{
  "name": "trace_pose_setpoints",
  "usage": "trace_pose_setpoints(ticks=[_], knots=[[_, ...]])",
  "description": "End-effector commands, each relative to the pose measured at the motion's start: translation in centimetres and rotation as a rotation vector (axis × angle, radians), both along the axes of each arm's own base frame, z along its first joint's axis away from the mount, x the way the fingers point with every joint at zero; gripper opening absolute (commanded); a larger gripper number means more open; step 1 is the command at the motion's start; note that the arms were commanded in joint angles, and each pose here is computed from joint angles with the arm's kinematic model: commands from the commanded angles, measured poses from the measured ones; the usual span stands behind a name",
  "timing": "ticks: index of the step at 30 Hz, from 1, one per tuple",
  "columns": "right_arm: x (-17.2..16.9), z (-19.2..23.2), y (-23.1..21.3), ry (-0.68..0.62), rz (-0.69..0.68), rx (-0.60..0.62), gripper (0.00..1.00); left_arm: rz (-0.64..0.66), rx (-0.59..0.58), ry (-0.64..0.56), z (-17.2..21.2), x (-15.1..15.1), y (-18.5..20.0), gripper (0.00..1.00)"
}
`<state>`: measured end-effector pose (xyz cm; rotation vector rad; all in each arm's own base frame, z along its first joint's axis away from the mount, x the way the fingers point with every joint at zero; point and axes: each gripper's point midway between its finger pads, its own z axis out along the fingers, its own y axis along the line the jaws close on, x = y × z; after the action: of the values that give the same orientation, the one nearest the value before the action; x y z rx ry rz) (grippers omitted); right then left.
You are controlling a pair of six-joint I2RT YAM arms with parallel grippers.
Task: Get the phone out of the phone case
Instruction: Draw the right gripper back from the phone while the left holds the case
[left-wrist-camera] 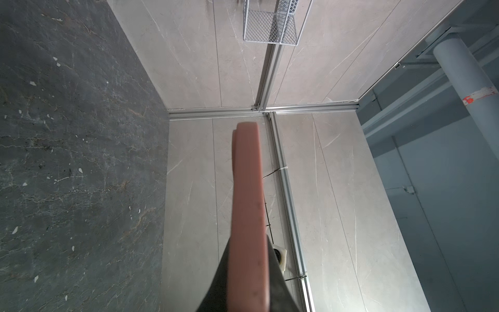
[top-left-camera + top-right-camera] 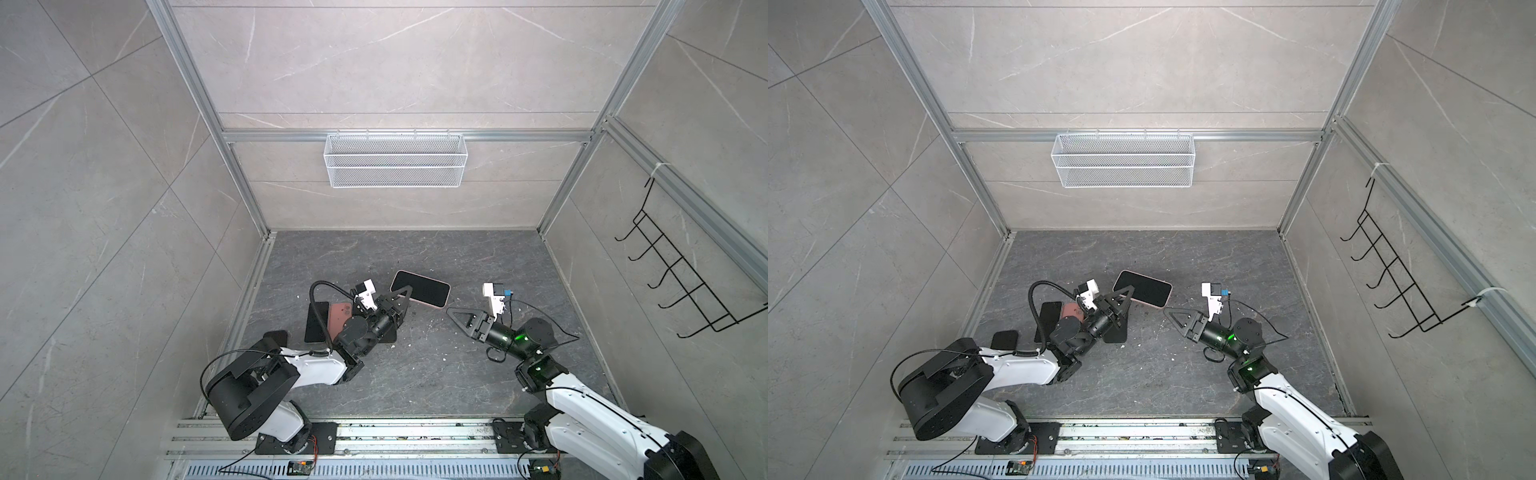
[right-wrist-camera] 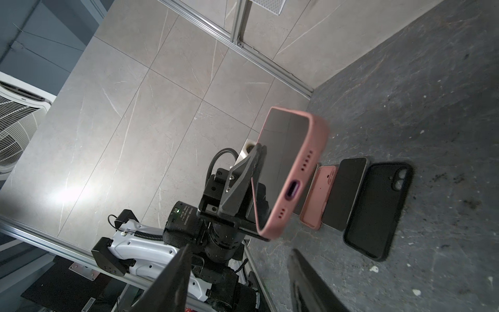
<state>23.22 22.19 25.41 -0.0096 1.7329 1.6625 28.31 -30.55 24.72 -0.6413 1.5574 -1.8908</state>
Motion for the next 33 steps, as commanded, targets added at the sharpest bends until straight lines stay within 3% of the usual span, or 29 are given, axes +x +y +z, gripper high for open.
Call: trace_pose_setpoints(ticks=[1,7,22,33], knots=[[0.2,0.7,0.1,-0.031,-0.004,0.044,0.54,0.020,-0.134,-0.070,4.2,0.1,0.2,0.00],[0.7,0.1,0.3,-0.016,0.001,0.070,0.37,0.006,-0.130,-0.068,4.1,-0.1,-0.3,0.00],[0.2,-0.5,0.4,-0.013,0.017,0.072,0.25,0.019,-0.121,-0.049,3.3,0.3,-0.3,0.00],[0.6,-1.1,0.5,-0.005,0.011,0.052,0.01,-0.011,-0.126,-0.063,3.9,0.1,-1.1,0.00]])
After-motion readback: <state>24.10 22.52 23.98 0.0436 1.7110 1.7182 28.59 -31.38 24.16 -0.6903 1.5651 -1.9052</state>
